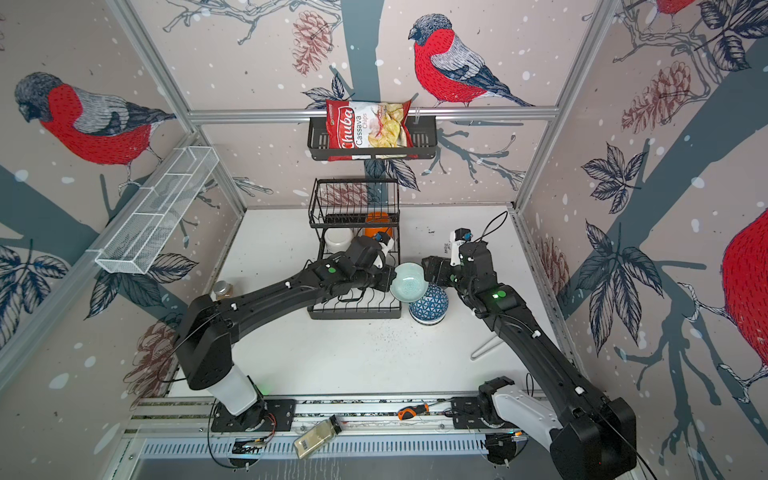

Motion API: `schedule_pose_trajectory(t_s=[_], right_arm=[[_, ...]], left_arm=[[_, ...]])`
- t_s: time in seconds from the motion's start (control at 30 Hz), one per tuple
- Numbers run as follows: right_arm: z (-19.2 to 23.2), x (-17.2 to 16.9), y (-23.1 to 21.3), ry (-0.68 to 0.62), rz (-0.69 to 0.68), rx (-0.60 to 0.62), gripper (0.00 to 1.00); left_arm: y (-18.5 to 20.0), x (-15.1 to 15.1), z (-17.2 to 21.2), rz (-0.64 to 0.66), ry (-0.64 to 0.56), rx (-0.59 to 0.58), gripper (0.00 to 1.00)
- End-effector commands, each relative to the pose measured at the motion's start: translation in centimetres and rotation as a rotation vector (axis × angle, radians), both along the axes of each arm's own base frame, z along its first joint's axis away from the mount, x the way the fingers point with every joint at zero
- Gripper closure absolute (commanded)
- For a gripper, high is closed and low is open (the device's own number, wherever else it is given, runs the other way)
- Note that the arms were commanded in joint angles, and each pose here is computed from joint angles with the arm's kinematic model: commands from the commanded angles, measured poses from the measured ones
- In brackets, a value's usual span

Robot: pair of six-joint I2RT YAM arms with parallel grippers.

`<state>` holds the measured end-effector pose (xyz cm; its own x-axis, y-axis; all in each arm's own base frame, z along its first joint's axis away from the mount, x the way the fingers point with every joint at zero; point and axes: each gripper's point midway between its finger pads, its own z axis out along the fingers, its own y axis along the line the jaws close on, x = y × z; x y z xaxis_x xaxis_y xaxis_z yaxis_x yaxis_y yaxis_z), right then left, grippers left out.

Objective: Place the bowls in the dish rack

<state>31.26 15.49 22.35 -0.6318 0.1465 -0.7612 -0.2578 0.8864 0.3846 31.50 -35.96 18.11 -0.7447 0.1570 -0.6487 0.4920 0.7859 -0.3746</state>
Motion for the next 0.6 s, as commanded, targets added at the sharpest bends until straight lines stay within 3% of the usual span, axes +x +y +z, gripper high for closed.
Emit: schedule_pose_trajectory(t_s=[0.0,0.27,0.57], right_arm=[[1.6,0.4,1.7,-0.053,0.070,0.041,0.08],[2.1,0.4,5.5,-0.076,0.189,0.092,0.03],[2.2,-0.2,9.8,-0.087,0.306,0.122,0.00]], left_arm=[[0.7,1.3,2.1,0.035,-0.045,-0.084,1.00],[5.5,2.5,1.9,0.137,-0.043,-0.106,1.00],[8.3,3.2,2.0,0.199,-0.043,-0.119,1.00]])
